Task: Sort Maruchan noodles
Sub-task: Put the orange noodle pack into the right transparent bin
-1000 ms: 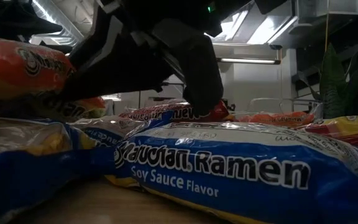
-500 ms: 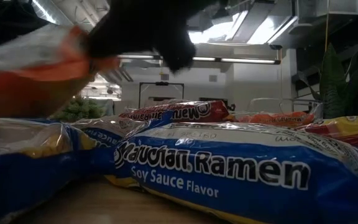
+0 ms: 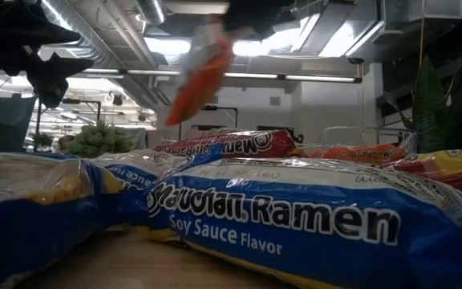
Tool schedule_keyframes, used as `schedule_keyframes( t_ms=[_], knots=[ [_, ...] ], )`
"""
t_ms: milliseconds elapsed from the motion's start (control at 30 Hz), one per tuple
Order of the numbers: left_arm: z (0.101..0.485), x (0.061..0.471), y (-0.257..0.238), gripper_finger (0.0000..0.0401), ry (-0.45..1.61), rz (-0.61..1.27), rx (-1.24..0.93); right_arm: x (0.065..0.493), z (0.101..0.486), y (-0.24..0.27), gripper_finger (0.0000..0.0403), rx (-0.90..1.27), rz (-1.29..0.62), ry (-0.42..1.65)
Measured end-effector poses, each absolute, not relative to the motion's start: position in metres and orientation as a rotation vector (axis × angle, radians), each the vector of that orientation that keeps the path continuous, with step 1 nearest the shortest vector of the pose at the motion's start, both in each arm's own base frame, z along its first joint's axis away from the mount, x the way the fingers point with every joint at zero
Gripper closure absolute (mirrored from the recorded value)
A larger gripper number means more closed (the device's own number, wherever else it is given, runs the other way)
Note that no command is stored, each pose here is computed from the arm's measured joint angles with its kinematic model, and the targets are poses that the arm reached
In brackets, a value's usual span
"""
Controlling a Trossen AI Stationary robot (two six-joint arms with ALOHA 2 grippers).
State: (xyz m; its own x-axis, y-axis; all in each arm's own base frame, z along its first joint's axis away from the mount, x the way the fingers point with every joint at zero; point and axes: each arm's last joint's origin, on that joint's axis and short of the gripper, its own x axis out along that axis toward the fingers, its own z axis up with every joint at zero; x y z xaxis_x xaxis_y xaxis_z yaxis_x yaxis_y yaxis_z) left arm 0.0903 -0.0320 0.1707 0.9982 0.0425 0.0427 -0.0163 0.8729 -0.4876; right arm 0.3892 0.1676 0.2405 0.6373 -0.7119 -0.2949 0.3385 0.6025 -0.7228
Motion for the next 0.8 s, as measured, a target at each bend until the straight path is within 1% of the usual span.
schedule_keyframes(
  t_ms=[233,367,633,800],
  knots=[
    [0.171,0.090,-0.032,0.0216,-0.053,0.031,-0.503,0.354,0.253,0.119,0.0403,-0.475,-0.904,0.684],
    [0.171,0.090,-0.032,0.0216,-0.053,0.031,-0.502,0.339,0.255,0.089,0.0403,-0.458,-1.035,0.761],
    [0.171,0.090,-0.032,0.0216,-0.053,0.034,-0.486,0.329,0.258,0.037,0.0403,-0.416,-1.247,0.843],
    [0.171,0.090,-0.032,0.0216,-0.053,0.034,-0.486,0.326,0.252,0.010,0.0403,-0.324,-1.342,0.892]
  ],
)
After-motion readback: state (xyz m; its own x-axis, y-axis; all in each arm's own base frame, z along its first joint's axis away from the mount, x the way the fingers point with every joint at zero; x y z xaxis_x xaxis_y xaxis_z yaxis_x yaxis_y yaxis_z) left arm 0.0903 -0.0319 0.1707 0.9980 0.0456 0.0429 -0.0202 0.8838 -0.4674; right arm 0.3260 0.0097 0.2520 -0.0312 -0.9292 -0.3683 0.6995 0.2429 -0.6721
